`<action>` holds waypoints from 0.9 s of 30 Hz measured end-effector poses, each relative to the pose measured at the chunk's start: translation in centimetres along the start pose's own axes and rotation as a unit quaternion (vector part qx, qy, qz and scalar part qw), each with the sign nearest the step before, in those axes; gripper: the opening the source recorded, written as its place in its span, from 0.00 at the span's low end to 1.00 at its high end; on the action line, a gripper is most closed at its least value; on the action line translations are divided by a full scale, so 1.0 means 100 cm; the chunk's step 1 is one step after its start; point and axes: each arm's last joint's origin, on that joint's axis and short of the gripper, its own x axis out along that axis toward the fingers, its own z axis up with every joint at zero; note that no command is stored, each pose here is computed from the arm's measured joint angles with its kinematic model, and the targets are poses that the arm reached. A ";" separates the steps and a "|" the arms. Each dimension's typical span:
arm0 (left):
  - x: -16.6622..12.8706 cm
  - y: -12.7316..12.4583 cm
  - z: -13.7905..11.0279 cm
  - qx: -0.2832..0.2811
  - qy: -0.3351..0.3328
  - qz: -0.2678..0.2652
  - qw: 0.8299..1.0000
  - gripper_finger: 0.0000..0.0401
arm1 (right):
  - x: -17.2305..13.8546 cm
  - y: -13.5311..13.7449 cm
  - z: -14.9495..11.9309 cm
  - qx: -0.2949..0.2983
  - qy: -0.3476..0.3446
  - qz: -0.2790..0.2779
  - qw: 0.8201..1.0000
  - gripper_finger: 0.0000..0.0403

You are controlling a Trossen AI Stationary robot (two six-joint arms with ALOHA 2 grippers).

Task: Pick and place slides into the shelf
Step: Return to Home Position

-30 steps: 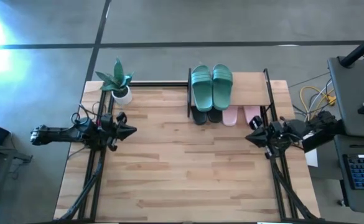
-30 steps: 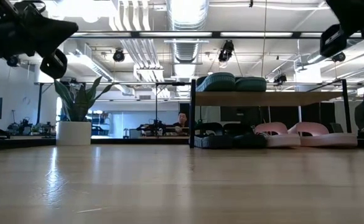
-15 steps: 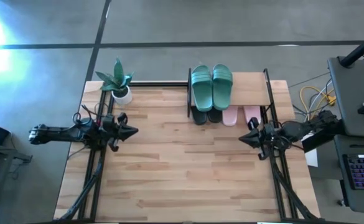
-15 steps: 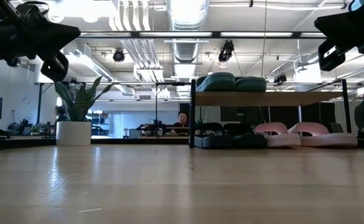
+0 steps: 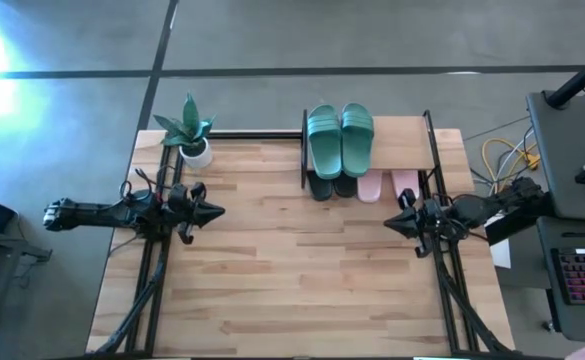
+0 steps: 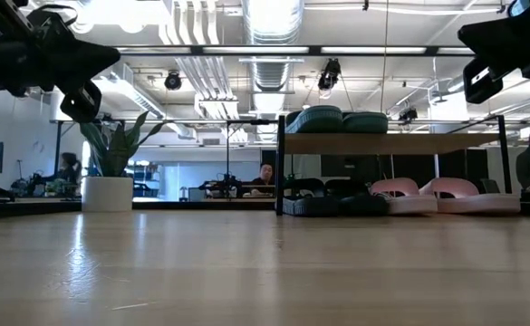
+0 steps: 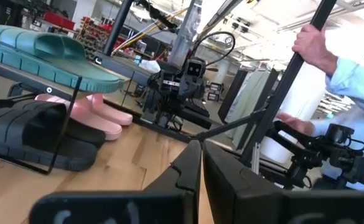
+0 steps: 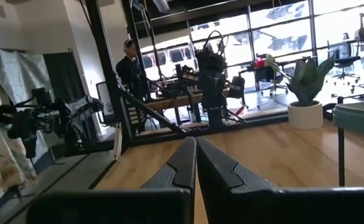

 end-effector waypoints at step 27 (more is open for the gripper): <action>0.002 0.001 -0.003 0.000 0.013 0.004 1.000 0.01 | -0.005 -0.005 -0.001 0.134 0.106 0.285 0.943 0.02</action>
